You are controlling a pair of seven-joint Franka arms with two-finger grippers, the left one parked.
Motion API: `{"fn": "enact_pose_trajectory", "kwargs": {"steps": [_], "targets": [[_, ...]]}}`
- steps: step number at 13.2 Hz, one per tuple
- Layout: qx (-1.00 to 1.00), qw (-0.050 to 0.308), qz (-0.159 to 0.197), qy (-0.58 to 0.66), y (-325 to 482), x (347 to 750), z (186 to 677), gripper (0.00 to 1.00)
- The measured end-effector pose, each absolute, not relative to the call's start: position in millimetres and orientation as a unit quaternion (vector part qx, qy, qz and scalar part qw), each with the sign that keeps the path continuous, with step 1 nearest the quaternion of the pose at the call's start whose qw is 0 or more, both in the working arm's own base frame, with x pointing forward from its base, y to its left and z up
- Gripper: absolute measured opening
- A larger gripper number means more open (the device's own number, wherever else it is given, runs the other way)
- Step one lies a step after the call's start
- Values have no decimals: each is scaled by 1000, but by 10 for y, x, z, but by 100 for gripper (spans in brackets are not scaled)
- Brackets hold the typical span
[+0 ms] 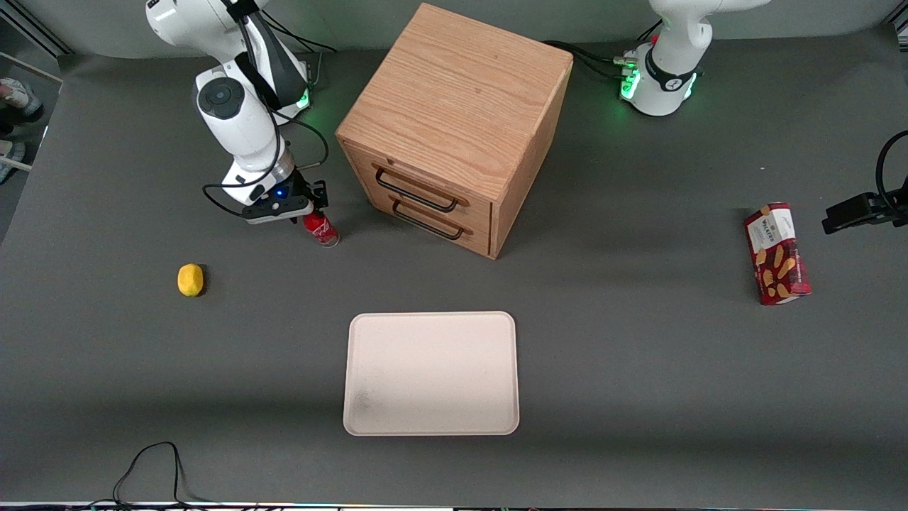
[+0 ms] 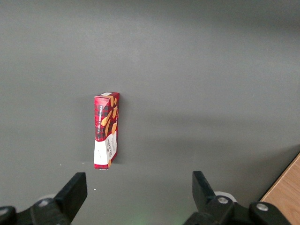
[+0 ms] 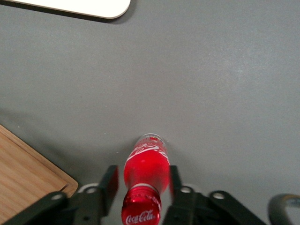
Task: Place coke bottle on tray
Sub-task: 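Close the right gripper around the bottle's body, then lift the bottle and carry it toward the white tray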
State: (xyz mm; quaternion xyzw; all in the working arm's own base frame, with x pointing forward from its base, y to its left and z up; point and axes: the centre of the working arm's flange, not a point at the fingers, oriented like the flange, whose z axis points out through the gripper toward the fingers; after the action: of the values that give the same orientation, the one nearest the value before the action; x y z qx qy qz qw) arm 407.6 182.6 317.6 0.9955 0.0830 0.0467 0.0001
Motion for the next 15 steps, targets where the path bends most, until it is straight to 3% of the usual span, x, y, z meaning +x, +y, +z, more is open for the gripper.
{"fn": "enact_pose_trajectory", "kwargs": {"steps": [2, 9, 11, 15], "targets": [[996, 1, 45, 83, 1822, 4075, 3175, 31], [996, 8, 33, 79, 1818, 4153, 3286, 31], [997, 18, 16, 74, 1846, 4318, 3618, 31], [997, 30, 3, 70, 1875, 4656, 4820, 31]]}}
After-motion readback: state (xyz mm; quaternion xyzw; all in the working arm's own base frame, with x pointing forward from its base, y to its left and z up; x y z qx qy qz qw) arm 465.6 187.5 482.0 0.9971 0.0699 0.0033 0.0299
